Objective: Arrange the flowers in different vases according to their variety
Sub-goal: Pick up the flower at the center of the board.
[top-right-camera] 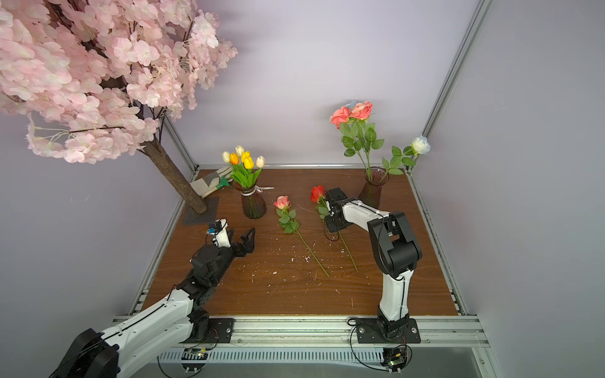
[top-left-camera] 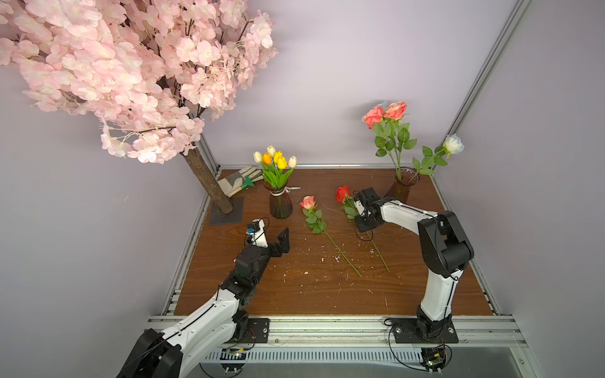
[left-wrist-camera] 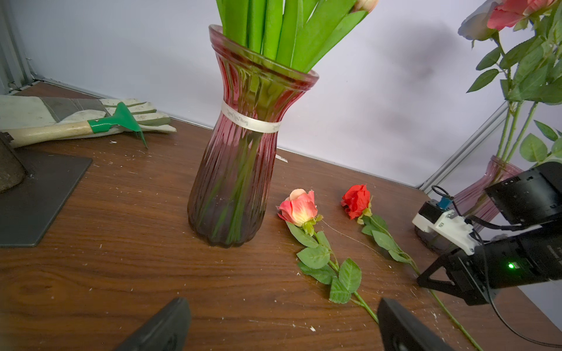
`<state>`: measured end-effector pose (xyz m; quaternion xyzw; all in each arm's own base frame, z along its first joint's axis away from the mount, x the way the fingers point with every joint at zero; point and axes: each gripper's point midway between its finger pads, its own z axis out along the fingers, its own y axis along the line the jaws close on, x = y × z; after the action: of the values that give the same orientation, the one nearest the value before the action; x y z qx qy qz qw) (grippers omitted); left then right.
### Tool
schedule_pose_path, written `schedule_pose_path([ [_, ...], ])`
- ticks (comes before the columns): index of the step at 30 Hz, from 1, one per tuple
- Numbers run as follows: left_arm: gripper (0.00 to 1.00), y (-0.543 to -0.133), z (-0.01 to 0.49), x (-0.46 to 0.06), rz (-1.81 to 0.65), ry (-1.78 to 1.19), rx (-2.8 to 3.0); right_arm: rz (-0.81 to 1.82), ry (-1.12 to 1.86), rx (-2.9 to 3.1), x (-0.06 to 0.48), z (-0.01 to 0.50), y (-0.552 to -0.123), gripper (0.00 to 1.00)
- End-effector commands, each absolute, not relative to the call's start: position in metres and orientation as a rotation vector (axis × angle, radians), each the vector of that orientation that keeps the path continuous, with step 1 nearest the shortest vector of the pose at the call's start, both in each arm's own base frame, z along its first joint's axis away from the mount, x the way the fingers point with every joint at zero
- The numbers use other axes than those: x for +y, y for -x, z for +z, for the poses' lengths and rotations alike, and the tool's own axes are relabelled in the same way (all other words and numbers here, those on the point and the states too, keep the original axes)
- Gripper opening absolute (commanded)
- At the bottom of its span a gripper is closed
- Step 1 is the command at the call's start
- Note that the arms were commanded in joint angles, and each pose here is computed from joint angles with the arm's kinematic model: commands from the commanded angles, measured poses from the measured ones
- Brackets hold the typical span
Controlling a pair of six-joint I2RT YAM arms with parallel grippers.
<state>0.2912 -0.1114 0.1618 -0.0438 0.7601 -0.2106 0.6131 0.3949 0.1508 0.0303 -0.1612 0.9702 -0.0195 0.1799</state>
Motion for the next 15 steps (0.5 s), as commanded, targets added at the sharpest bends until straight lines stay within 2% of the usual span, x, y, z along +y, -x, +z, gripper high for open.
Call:
schedule_pose_path([
  [1, 1.00, -0.293, 0.181, -0.117, -0.512, 0.085, 1.704, 0.007, 0.430, 2.652, 0.157, 0.064, -0.405, 0.00],
  [10, 0.99, -0.291, 0.183, -0.118, -0.523, 0.071, 1.693, 0.181, 0.396, 2.322, 0.169, 0.159, -0.405, 0.00],
  [15, 0.99, -0.289, 0.184, -0.119, -0.531, 0.060, 1.684, 0.204, 0.293, 2.025, 0.157, 0.241, -0.401, 0.00],
])
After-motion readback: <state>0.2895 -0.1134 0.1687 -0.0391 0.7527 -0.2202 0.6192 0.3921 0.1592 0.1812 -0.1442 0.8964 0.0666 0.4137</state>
